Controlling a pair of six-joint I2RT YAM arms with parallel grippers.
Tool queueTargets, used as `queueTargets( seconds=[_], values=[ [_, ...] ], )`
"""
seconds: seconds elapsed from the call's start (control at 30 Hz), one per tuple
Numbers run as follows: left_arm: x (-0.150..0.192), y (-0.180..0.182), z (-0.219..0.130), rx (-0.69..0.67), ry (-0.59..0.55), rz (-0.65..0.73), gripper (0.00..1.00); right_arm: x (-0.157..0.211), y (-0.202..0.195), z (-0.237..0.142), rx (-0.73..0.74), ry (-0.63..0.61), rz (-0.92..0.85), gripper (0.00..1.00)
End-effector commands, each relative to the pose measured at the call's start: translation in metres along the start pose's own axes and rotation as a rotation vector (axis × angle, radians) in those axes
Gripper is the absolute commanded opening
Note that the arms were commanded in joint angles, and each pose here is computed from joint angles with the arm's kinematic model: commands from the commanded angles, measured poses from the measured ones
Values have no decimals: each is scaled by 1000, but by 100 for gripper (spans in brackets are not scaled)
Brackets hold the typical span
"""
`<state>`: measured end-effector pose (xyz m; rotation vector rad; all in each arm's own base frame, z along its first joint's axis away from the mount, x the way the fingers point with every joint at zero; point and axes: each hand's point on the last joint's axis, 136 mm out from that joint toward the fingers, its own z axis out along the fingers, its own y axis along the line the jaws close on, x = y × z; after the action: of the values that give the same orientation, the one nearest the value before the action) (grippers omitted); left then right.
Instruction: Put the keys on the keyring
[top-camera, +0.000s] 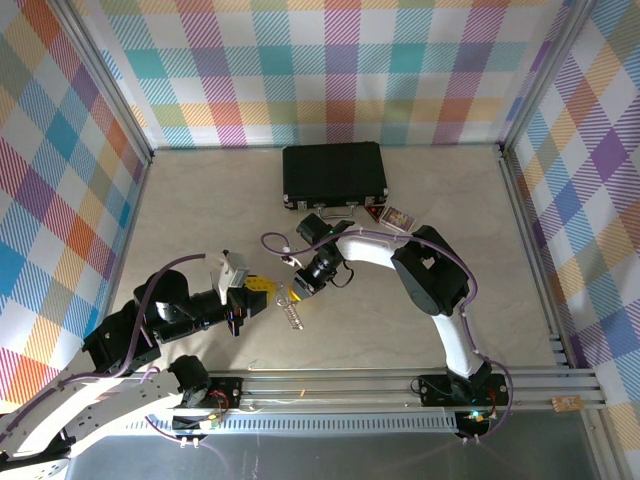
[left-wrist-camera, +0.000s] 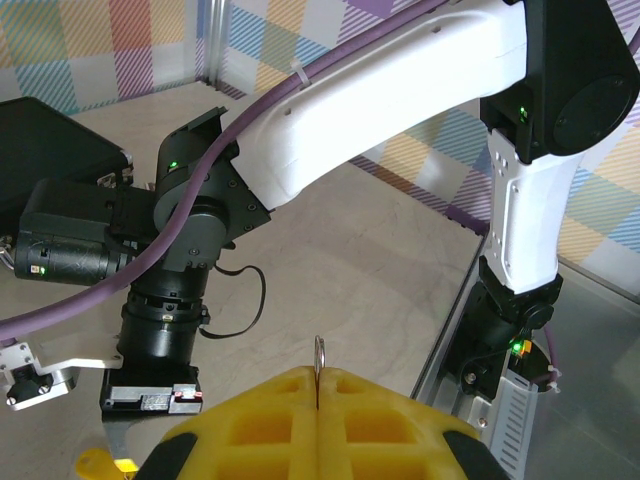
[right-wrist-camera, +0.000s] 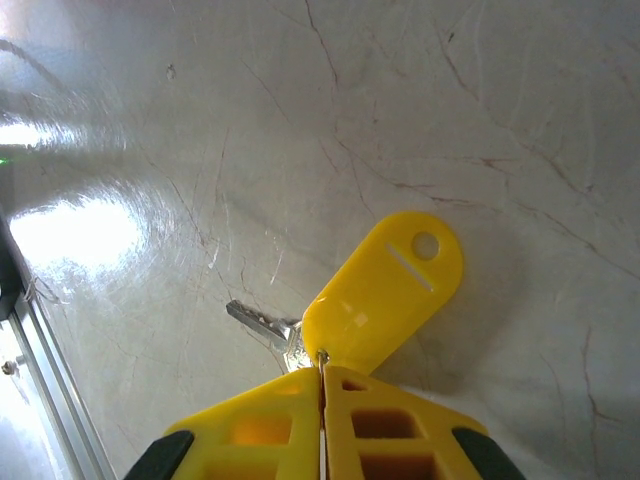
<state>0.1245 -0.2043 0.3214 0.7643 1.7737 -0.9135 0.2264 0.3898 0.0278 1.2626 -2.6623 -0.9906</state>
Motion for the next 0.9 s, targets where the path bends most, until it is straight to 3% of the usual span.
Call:
queueTargets(
  seconds=[0.0,0.33,0.6,0.87],
  values=[
    [-9,-5,-2,23,-44,4,0,0,5,1,-15,15,-29,9],
    [-7,-5,-3,23,-42,5,0,3,4,1,-6,20,-34,10],
    [-8,-5,-5,21,-45,6,0,3,6,-3,-4,12,-50,0],
    [-11,-16,-3,84,-50,50,0,-9,49,-52,-39,-228,-289,0]
  ],
)
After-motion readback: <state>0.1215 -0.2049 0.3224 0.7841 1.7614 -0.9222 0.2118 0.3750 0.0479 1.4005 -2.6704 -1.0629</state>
